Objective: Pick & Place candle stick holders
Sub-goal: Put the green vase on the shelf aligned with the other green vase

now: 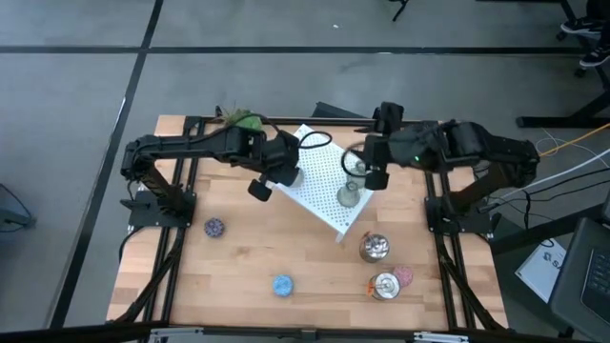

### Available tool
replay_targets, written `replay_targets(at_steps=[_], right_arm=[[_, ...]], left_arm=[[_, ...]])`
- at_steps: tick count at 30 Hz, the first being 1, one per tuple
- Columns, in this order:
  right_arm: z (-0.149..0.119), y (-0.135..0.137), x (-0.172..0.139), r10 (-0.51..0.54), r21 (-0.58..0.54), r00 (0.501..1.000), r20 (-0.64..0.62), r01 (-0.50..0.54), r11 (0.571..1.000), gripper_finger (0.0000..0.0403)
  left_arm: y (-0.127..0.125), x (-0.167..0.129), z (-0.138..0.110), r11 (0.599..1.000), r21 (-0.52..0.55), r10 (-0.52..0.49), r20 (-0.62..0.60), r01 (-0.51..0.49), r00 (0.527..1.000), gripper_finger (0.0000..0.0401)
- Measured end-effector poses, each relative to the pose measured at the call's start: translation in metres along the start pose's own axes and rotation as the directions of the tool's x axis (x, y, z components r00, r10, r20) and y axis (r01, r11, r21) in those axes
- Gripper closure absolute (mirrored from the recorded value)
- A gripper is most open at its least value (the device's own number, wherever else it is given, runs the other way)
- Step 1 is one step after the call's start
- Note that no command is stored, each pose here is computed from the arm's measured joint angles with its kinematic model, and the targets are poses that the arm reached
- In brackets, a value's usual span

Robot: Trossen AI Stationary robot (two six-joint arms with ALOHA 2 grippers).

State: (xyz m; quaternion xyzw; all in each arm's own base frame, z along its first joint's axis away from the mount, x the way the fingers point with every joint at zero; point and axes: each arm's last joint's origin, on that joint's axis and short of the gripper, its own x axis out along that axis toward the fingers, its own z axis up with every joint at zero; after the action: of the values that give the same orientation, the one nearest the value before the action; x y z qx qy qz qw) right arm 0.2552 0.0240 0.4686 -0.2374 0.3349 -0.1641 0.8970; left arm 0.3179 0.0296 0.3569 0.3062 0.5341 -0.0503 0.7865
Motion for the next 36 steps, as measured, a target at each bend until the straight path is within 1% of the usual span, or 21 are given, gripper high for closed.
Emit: replay_targets(at_steps=[2,4,9,12,17,21,24,27,28,30,33,36], right_arm=[[-0.003,-0.006,0.005,0.046,0.015,0.999,-0.013,-0.046,0.999,0.0188],[-0.006,-0.012,0.01,0.067,0.031,0.997,-0.026,-0.066,0.997,0.0188],[-0.009,-0.019,0.015,0.054,0.091,0.998,-0.042,-0.05,0.995,0.0188],[-0.008,-0.019,0.015,0.053,0.133,0.998,-0.035,-0.048,0.99,0.0188],[-0.006,-0.019,0.015,0.057,0.171,0.998,-0.022,-0.053,0.984,0.0188],[-0.004,-0.016,0.014,0.096,0.179,0.995,0.011,-0.096,0.979,0.0188],[-0.002,-0.015,0.013,0.127,0.175,0.991,0.031,-0.131,0.976,0.0188],[-0.001,-0.013,0.012,0.132,0.168,0.991,0.037,-0.136,0.976,0.0188],[-0.002,-0.013,0.012,0.133,0.166,0.99,0.034,-0.137,0.976,0.0188],[-0.003,-0.013,0.01,0.14,0.16,0.99,0.024,-0.142,0.977,0.0188],[-0.005,-0.012,0.01,0.145,0.156,0.989,0.01,-0.145,0.977,0.0188],[-0.006,-0.011,0.01,0.15,0.149,0.989,-0.005,-0.147,0.978,0.0188]], left_arm=[[0.001,0.0,-0.001,1.0,-0.012,-0.024,0.019,0.024,1.0,0.0372],[0.003,0.001,-0.002,0.999,-0.02,-0.039,0.03,0.039,0.999,0.0371],[0.004,0.002,-0.002,0.998,-0.03,-0.049,0.036,0.05,0.998,0.037],[0.005,0.002,-0.001,0.999,-0.04,-0.025,0.038,0.027,0.999,0.0363],[0.007,0.004,0.002,0.997,-0.07,-0.012,0.071,0.017,0.997,0.0326],[0.007,0.005,0.003,0.993,-0.117,-0.008,0.073,0.017,0.997,0.0293],[0.007,0.003,0.003,0.988,-0.153,0.02,0.06,-0.011,0.998,0.0271],[0.007,-0.014,-0.001,0.979,-0.189,0.09,0.057,-0.078,0.994,0.0253],[0.007,-0.024,-0.003,0.972,-0.211,0.119,0.069,-0.102,0.99,0.0248],[0.007,-0.05,-0.007,0.952,-0.28,0.17,0.133,-0.127,0.977,0.0239],[0.001,-0.08,-0.017,0.916,-0.387,0.205,0.226,-0.105,0.952,0.0231],[-0.007,-0.098,-0.029,0.866,-0.498,0.21,0.275,-0.047,0.938,0.0224]])
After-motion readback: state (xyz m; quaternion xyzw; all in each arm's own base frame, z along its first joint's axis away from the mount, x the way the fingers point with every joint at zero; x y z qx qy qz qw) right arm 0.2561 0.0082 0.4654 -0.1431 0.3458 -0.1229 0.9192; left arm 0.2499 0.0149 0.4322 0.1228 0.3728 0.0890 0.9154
